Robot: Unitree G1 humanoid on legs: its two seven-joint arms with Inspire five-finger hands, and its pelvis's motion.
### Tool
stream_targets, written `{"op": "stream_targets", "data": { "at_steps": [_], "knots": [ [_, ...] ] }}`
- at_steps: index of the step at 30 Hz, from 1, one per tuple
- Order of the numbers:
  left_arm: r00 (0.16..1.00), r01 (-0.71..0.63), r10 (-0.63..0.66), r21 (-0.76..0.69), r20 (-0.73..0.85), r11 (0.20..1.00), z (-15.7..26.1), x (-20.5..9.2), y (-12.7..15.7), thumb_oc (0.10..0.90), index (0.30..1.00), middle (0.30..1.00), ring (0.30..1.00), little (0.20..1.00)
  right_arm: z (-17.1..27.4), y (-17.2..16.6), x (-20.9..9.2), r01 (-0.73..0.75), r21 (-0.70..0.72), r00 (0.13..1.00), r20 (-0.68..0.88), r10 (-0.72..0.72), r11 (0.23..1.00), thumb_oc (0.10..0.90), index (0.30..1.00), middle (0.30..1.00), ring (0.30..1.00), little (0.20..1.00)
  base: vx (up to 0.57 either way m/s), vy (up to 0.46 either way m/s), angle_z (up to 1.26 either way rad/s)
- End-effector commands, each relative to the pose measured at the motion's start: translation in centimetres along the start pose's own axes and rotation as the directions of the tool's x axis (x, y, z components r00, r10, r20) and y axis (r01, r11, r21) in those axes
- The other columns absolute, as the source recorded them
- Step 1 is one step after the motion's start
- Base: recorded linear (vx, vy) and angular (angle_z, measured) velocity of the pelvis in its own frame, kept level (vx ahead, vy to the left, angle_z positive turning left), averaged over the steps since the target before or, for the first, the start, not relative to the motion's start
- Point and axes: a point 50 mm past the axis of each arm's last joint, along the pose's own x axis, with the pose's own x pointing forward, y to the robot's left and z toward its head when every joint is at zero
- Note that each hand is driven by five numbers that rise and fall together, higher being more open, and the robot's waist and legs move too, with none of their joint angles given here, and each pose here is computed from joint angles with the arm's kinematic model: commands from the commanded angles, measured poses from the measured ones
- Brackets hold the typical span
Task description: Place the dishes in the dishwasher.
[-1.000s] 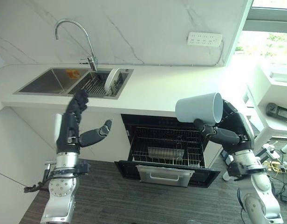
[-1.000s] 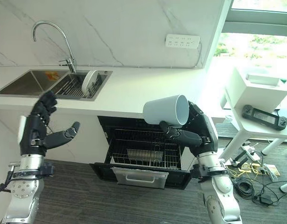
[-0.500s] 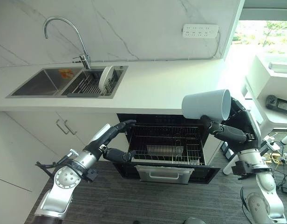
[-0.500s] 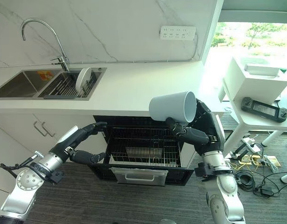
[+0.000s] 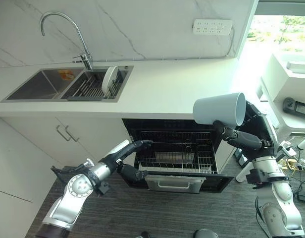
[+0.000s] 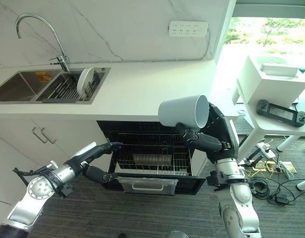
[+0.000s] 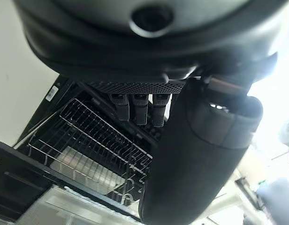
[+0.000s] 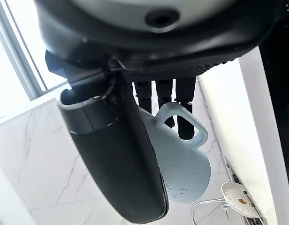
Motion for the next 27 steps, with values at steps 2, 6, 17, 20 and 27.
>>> {"op": "stream_targets", "data": {
  "at_steps": [2,6,17,20,27],
  "knots": [
    [0.982,-0.123,0.091,0.192,0.164,0.974,4.3,1.4,4.0,0.800,0.900,0.900,0.900,0.900,5.6,2.1,2.5,-0.125,0.006,0.939,0.325,0.117,0.992,0.400,0.300,0.300,0.300,0.300,0.00,0.000,0.00],
    [0.986,-0.108,0.084,0.166,0.144,0.980,3.8,2.2,3.5,0.800,0.900,0.900,0.900,0.900,5.3,2.3,2.6,-0.142,0.014,0.940,0.314,0.130,0.990,0.400,0.300,0.300,0.300,0.300,0.00,-0.005,-0.05],
    [0.997,-0.050,0.059,0.162,-0.049,0.986,-0.3,5.2,1.0,0.800,0.900,0.900,0.900,0.900,4.9,3.1,3.2,-0.199,0.023,0.938,0.292,0.184,0.980,0.400,0.300,0.300,0.300,0.300,0.00,-0.002,-0.06],
    [0.993,-0.019,0.036,0.153,-0.113,0.988,-1.7,5.4,-0.1,0.800,0.900,0.900,0.900,0.900,4.9,3.2,3.2,-0.213,0.026,0.937,0.287,0.197,0.977,0.400,0.300,0.300,0.300,0.300,0.00,0.002,-0.14],
    [0.965,0.031,-0.012,0.071,-0.263,0.997,-5.0,6.0,-2.9,0.800,0.900,0.900,0.900,0.900,4.9,3.5,3.6,-0.240,0.036,0.934,0.280,0.221,0.970,0.400,0.300,0.300,0.300,0.300,0.00,0.001,-0.08]
  ]
}}
